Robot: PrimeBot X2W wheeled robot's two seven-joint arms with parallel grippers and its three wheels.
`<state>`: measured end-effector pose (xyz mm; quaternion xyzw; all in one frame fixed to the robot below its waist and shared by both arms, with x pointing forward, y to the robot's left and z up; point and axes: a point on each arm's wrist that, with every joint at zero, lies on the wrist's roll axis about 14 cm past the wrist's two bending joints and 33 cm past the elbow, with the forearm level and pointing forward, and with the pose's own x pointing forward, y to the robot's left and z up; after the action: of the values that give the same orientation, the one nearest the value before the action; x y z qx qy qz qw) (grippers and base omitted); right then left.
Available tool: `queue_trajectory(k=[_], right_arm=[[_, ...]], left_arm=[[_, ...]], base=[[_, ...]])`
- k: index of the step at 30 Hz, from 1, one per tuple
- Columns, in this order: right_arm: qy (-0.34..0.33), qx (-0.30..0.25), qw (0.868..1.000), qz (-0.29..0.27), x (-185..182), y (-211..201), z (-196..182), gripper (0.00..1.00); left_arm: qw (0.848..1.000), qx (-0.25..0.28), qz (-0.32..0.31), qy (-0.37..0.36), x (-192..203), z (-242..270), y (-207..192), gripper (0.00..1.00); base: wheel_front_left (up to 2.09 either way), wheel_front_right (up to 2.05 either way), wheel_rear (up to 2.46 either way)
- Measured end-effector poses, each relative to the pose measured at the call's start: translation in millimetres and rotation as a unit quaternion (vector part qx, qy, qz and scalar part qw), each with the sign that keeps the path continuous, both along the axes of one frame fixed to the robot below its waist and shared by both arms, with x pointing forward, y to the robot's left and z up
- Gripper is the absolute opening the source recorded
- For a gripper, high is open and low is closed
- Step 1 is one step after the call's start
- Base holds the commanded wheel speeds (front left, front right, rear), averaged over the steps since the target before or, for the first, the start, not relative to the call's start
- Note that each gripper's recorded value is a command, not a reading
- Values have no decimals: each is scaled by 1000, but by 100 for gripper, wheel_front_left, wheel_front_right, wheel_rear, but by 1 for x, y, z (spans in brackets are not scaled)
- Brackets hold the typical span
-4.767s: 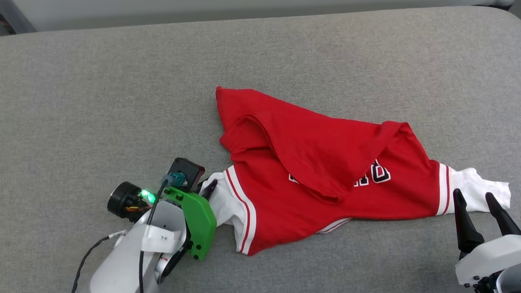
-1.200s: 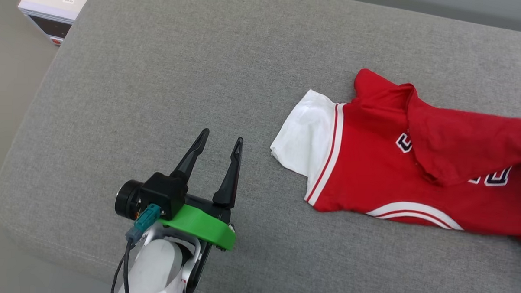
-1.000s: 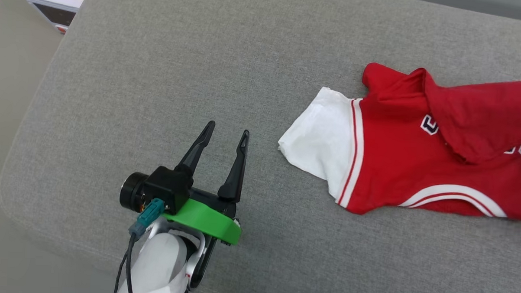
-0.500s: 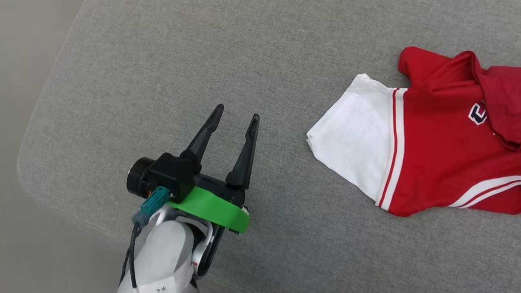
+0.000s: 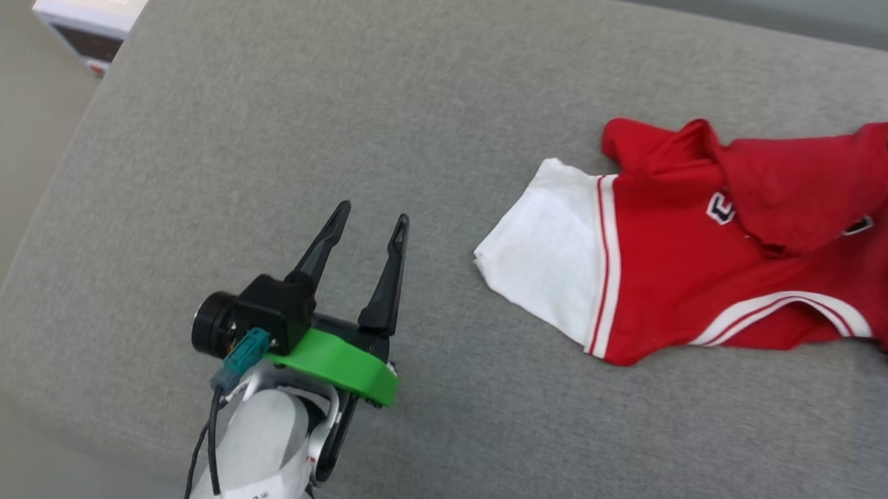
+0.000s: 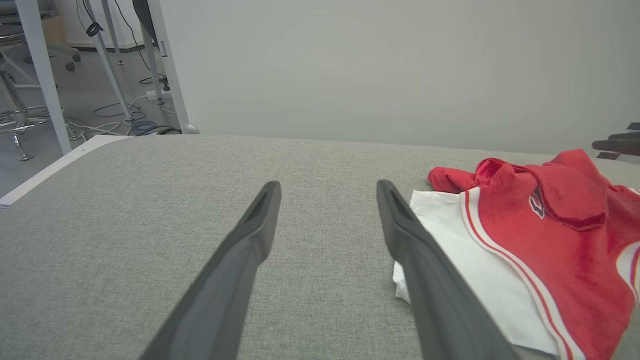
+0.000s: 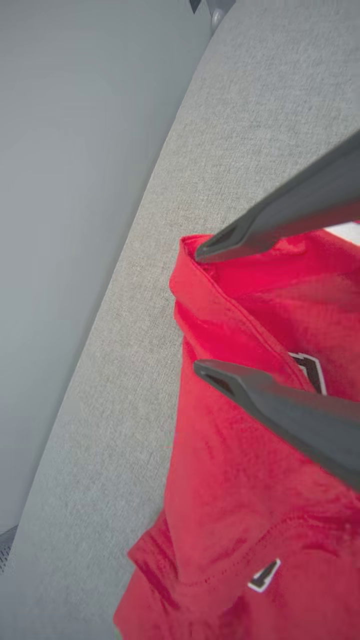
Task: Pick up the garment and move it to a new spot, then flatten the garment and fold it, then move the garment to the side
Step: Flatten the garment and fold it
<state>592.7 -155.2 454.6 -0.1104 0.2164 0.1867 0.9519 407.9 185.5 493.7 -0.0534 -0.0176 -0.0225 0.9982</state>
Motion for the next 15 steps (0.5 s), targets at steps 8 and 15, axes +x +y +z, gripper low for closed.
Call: queue_trajectory(k=[8,15], right_arm=[[-119,85,989,-23,-59,-29,57,100],[-197,130,970,-63,-120,-49,73,100]], left_arm=[[999,-20,-26,-30,-6,19,-19,100],[997,-39,-50,-47,-9,30,-36,100]], base=[[0,0,0],[0,0,0]])
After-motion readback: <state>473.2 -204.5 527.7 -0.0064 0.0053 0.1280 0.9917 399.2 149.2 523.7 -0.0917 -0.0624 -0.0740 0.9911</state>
